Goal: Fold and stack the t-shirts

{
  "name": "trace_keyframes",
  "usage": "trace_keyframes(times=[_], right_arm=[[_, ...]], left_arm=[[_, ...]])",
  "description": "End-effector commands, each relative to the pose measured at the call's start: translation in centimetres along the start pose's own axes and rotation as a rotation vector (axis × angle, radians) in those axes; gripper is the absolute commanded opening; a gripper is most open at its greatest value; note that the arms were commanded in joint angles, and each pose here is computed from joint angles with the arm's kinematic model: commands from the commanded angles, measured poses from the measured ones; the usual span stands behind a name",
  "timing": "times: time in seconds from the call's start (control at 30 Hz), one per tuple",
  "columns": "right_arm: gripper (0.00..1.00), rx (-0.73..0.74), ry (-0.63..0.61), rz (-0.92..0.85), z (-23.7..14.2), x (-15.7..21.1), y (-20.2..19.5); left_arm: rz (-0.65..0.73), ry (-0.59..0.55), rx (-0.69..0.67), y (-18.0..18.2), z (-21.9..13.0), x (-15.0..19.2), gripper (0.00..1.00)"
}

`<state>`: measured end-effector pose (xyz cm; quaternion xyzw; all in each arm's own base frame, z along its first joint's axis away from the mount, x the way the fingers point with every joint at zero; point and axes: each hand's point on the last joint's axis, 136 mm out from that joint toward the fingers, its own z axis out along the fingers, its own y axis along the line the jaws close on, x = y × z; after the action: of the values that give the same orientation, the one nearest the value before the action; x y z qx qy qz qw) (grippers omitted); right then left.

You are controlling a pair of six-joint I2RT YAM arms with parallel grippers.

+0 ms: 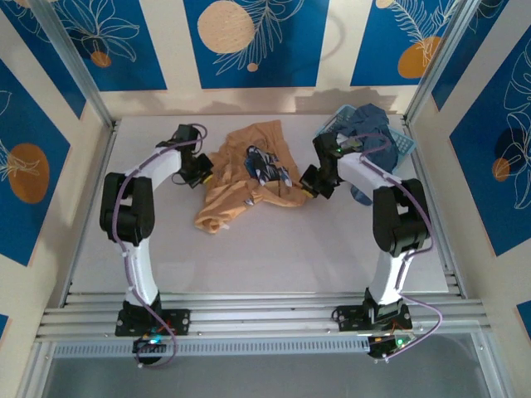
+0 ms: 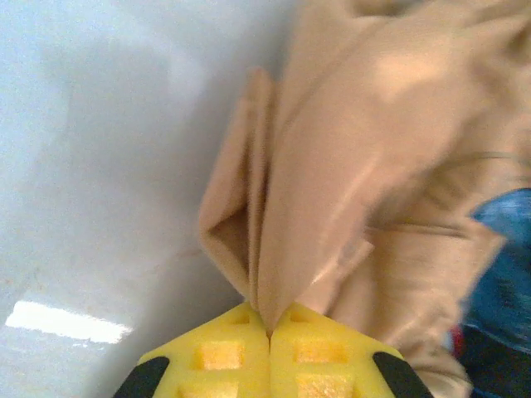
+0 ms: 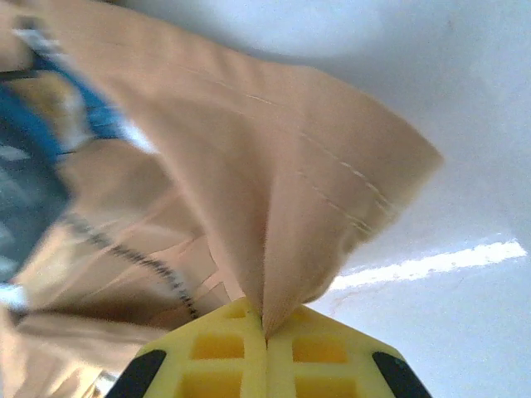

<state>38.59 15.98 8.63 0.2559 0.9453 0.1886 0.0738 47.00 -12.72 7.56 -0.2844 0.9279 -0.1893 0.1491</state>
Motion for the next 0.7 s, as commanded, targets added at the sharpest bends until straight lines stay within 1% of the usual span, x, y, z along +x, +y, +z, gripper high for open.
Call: trace_keyframes(times=[0.0,0.1,0.2,0.33,0.4,0.43,0.5,0.57,0.67], right_arm=[[0.0,-0.044,-0.092,-0.057,-4.5,-1.2,2.3],[0.0,-0.078,-0.146,-0.069,-6.9,-2.4,3.6],[0.0,-0.106,-0.207,-0.082,-9.5,-3.6,4.7],[0.0,-0.118,-0.274,-0.093,-12.4,-4.1,4.7],[0.0,-0.116,-0.302,-0.1,-13.4,-3.8,4.2],[0.0,-0.114,-0.312,-0.102,-13.6,-3.5,3.8],[0.0,-0.101,-0.299,-0.096,-13.2,-2.6,2.5],[0.0,-0.081,-0.27,-0.088,-12.4,-1.8,1.4],[0.0,-0.071,-0.231,-0.097,-10.9,-1.1,0.5]], left_arm=[[0.113,-0.209,0.092,-4.5,-7.1,-4.1,0.0],[0.14,-0.291,0.138,-6.2,-10.7,-5.3,0.0],[0.149,-0.382,0.159,-6.8,-14.5,-6.0,0.0],[0.138,-0.535,0.172,-6.2,-20.2,-6.1,0.0],[0.135,-0.625,0.196,-5.7,-23.1,-5.7,0.0],[0.128,-0.648,0.206,-5.2,-23.9,-5.3,0.0],[0.108,-0.633,0.175,-3.6,-23.9,-4.4,0.0],[0.112,-0.591,0.127,-2.4,-22.6,-3.8,0.0],[0.107,-0.578,0.1,-1.9,-21.3,-4.2,0.0]])
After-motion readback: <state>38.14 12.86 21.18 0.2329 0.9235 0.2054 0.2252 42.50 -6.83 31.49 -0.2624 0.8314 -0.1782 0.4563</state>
